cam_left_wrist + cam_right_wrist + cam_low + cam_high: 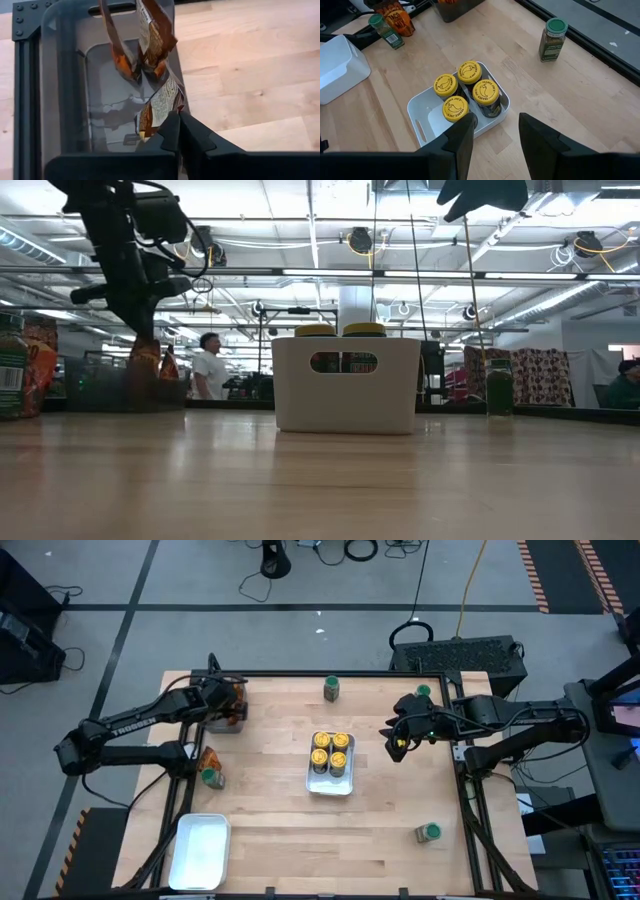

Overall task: Sort spices by type
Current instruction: Put the right brown spice pouch into the black transparent bin, then put the brown spice pouch into the black transparent bin

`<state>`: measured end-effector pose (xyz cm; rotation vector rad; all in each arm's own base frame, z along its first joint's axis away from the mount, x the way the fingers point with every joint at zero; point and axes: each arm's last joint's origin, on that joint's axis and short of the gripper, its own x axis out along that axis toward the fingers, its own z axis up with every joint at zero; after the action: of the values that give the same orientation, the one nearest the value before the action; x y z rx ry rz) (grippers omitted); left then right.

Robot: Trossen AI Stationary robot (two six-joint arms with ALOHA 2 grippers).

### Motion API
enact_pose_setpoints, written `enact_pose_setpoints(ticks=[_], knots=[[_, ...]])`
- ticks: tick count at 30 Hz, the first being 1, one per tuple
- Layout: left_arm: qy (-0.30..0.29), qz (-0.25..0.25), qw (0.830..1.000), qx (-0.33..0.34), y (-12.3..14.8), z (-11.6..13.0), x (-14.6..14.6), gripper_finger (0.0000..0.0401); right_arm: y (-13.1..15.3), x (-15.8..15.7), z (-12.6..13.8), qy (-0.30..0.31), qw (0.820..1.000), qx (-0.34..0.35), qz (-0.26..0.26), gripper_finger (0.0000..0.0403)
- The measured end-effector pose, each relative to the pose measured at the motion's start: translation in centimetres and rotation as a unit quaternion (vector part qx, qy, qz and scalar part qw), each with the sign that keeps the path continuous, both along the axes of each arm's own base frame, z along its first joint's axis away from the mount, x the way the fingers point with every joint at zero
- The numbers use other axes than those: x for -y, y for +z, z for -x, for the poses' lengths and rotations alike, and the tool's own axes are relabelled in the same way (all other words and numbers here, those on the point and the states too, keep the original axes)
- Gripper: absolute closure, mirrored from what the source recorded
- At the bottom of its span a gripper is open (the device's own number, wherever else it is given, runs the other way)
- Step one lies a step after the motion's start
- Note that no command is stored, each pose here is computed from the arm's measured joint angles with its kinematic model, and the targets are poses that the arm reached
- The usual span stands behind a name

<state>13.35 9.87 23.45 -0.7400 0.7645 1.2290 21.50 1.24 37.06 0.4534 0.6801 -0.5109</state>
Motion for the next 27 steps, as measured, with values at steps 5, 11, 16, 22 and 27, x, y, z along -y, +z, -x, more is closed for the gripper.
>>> enact_pose_setpoints(ticks=[5, 11, 16, 22, 27], knots=[[0.0, -0.007, 1.0, 0.011, 0.1, -0.2, -0.1, 0.0354, 0.0, 0.0, 0.0, 0.0, 1.0, 0.0, 0.0, 0.0266], [0.0, -0.007, 1.0, 0.011, 0.1, -0.2, -0.1, 0.0324, 0.0, 0.0, 0.0, -0.001, 1.0, 0.0, -0.001, 0.0266], [-0.003, -0.008, 1.0, 0.009, 0.1, -0.2, -0.1, 0.0301, 0.0, 0.0, 0.0, -0.001, 1.0, 0.0, -0.001, 0.0266], [-0.028, -0.009, 0.999, -0.013, 1.4, 0.0, 0.0, 0.0268, 0.0, 0.0, 0.0, -0.001, 1.0, 0.0, -0.001, 0.0266], [-0.068, 0.001, 0.997, -0.028, 3.6, 0.2, 0.2, 0.0248, 0.0, 0.0, 0.0, 0.0, 1.0, 0.0, 0.0, 0.0266]])
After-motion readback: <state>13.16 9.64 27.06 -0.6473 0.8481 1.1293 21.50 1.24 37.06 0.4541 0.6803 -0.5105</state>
